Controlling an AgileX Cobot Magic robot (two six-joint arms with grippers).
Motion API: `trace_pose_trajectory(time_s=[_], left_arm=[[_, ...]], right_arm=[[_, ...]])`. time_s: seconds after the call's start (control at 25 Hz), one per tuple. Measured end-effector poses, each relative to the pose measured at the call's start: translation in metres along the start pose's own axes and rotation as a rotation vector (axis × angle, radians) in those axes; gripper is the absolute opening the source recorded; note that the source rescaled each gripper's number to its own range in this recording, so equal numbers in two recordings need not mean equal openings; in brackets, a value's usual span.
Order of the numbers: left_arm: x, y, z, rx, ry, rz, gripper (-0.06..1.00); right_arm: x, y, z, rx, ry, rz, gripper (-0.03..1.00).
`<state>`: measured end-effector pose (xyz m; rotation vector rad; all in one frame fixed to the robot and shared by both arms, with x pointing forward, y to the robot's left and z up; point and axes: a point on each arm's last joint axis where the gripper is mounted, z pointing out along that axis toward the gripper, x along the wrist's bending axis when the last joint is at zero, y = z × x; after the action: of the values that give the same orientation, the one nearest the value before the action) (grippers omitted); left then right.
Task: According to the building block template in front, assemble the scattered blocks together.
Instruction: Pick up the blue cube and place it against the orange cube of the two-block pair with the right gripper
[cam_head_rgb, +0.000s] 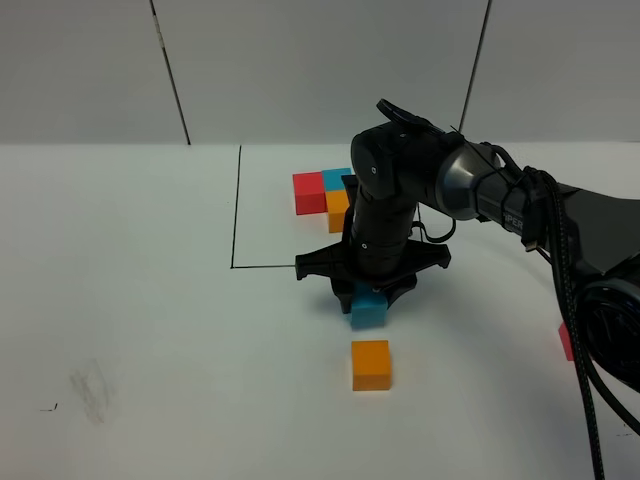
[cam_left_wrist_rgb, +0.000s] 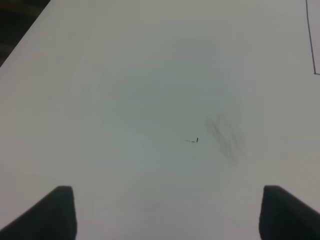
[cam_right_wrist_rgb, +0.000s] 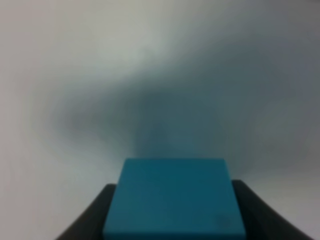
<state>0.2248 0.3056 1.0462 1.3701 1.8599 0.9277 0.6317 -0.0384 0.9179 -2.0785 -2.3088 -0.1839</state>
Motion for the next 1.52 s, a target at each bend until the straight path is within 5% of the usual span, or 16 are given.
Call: trace_pose_trajectory(time_s=[1.52], left_arm=[[0.006,0.001,0.000,-0.011,0.066,0.026,0.84]], right_arm=[[-0.002,-0.003,0.024,0.062,-0.018,0.015,0.00]])
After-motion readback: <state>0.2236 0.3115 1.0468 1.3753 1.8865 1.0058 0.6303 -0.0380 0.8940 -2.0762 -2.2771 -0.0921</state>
